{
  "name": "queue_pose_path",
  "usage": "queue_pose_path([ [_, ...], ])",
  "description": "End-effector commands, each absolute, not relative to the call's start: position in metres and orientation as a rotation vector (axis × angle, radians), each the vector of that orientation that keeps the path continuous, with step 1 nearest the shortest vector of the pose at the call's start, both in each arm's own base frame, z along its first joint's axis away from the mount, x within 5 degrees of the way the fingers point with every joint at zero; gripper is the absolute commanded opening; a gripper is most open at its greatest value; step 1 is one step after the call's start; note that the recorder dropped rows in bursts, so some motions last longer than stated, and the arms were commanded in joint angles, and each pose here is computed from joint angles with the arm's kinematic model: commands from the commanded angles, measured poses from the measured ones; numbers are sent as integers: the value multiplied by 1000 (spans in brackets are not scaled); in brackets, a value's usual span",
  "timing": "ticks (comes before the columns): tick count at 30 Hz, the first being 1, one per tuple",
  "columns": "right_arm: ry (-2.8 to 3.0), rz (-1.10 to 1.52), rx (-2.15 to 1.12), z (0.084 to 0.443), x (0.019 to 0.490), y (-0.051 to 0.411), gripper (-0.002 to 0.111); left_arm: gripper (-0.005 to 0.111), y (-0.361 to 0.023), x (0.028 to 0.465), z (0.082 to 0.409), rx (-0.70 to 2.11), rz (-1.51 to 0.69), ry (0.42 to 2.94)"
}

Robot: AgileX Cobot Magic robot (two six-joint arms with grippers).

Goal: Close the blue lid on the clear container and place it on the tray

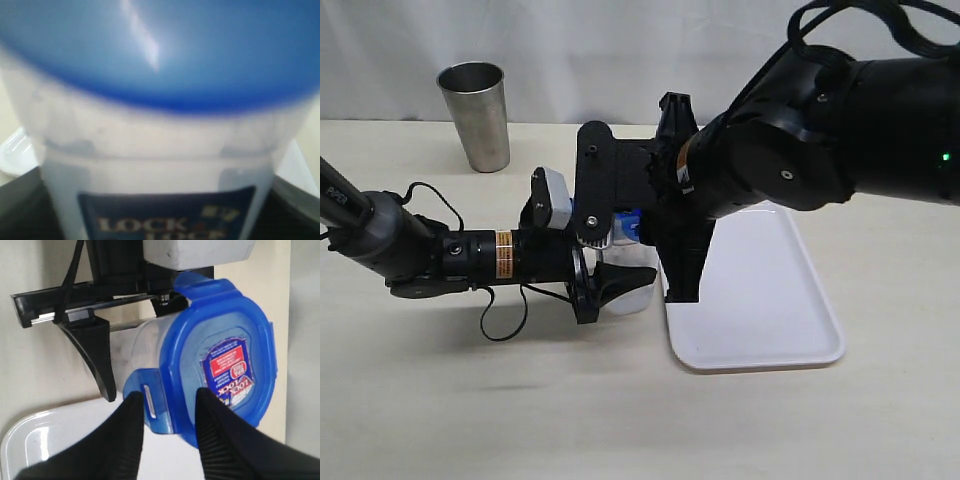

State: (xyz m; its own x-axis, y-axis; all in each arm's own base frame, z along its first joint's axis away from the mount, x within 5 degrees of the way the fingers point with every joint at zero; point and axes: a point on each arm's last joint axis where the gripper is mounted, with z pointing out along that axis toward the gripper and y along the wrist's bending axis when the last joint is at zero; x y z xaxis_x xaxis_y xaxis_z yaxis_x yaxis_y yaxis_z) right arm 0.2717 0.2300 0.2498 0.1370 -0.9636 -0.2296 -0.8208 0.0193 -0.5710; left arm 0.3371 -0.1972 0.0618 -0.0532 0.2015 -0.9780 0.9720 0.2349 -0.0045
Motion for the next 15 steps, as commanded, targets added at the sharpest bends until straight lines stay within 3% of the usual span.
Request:
queue_pose_path([
  [1, 1704, -314, -1849, 221, 270, 228, 31, 0, -198, 335, 64, 1185, -979, 1459],
  [15, 1660, -326, -1790, 206, 269, 226, 31, 0, -199, 332, 65, 1193, -1024, 1445],
])
